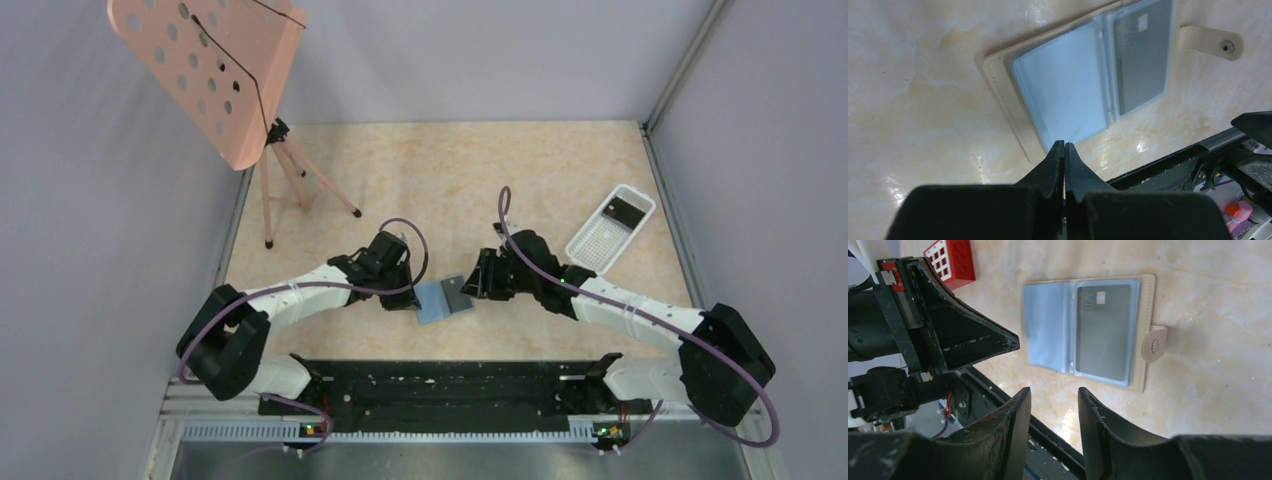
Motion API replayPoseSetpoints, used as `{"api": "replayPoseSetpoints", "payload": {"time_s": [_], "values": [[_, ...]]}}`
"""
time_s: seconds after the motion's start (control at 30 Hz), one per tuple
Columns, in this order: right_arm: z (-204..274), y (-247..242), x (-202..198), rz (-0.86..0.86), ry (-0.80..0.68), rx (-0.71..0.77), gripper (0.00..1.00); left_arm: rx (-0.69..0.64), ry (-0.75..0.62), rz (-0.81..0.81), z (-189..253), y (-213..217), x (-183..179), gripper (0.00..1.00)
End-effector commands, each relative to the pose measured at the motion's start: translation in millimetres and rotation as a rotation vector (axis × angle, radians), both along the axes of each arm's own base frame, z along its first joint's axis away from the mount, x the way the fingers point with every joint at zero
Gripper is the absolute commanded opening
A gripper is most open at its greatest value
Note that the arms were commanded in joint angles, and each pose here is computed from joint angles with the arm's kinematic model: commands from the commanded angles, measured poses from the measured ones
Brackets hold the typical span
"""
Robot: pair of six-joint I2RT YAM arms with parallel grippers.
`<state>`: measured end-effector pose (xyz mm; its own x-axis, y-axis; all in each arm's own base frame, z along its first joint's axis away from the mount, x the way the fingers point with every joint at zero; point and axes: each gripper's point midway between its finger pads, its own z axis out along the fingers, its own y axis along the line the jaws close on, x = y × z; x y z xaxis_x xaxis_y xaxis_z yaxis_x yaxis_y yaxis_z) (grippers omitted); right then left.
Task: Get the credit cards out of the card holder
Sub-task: Remove the credit card from the card holder.
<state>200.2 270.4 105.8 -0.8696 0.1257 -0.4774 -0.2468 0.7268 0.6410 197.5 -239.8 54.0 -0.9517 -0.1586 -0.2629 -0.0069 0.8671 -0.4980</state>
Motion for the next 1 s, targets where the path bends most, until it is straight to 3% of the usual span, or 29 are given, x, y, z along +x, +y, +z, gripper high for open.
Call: {"api": "replayPoseSetpoints", "payload": {"time_s": [0.0,0.3,0.97], "values": [[-4,7,20,-0.008,-0.067,-0.037,0.41,-0.02,-0.008,0.019,-5,-8,11,0.0],[-38,7,29,-0.006,-0.038,-0.126,0.42,0.025,0.006,0.026,-25,1,8,0.0],[-64,10,31,0.052,-0.053,-0.161,0.42,0.025,0.025,0.007,-30,3,0,0.0]]}}
